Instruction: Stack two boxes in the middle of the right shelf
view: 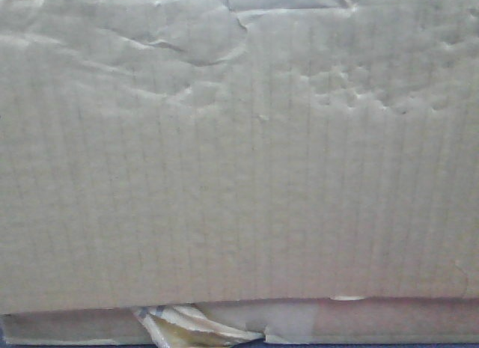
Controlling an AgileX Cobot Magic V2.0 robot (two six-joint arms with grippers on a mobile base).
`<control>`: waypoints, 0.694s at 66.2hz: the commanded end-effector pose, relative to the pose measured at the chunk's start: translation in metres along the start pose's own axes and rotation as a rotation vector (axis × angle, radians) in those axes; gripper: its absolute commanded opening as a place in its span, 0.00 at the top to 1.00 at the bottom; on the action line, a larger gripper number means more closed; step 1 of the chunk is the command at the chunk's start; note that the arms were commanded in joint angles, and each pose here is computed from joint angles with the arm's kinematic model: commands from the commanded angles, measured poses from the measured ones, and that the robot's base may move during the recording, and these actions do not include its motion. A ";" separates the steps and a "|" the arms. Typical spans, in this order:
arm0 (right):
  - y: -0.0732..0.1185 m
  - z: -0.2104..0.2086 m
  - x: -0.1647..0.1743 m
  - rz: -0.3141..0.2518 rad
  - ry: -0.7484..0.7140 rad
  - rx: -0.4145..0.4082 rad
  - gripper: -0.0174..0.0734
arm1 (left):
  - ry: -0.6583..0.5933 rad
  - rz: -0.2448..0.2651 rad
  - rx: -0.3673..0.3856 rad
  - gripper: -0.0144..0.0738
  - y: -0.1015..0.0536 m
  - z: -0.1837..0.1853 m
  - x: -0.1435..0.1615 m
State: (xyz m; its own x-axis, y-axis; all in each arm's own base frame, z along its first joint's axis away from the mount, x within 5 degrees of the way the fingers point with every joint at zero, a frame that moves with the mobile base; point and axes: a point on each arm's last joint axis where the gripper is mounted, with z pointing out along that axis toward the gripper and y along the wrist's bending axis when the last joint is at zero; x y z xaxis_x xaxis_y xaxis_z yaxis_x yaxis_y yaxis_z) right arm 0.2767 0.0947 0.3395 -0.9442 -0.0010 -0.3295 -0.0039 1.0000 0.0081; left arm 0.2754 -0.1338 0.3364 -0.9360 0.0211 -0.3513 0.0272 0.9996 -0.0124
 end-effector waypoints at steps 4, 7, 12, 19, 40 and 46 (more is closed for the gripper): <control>-0.003 -0.001 -0.003 -0.006 -0.037 0.038 0.99 | -0.037 -0.038 -0.052 0.96 0.006 -0.003 -0.003; -0.004 -0.005 -0.005 0.009 -0.060 0.052 0.99 | -0.057 -0.049 -0.068 0.96 0.007 -0.005 -0.005; -0.007 -0.015 -0.007 0.019 -0.104 0.072 0.99 | -0.094 -0.056 -0.075 0.96 0.008 -0.012 -0.011; -0.009 -0.030 -0.006 0.036 -0.150 0.061 0.99 | -0.150 -0.077 -0.055 0.96 0.009 -0.029 -0.015; -0.024 -0.076 -0.007 0.032 -0.437 0.067 0.99 | -0.453 -0.111 -0.073 0.96 0.026 -0.108 -0.028; -0.024 -0.089 -0.009 0.035 -0.520 0.032 0.99 | -0.518 -0.122 -0.079 0.96 0.030 -0.125 -0.032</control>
State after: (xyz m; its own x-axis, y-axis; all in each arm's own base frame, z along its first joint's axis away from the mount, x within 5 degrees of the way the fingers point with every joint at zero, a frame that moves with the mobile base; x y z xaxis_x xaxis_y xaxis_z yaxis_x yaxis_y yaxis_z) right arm 0.2594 0.0822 0.4079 -0.7389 0.0627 -0.6709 0.0246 0.9975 0.0662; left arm 0.2694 -0.1162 0.4367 -0.7253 -0.0784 -0.6840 -0.0684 0.9968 -0.0418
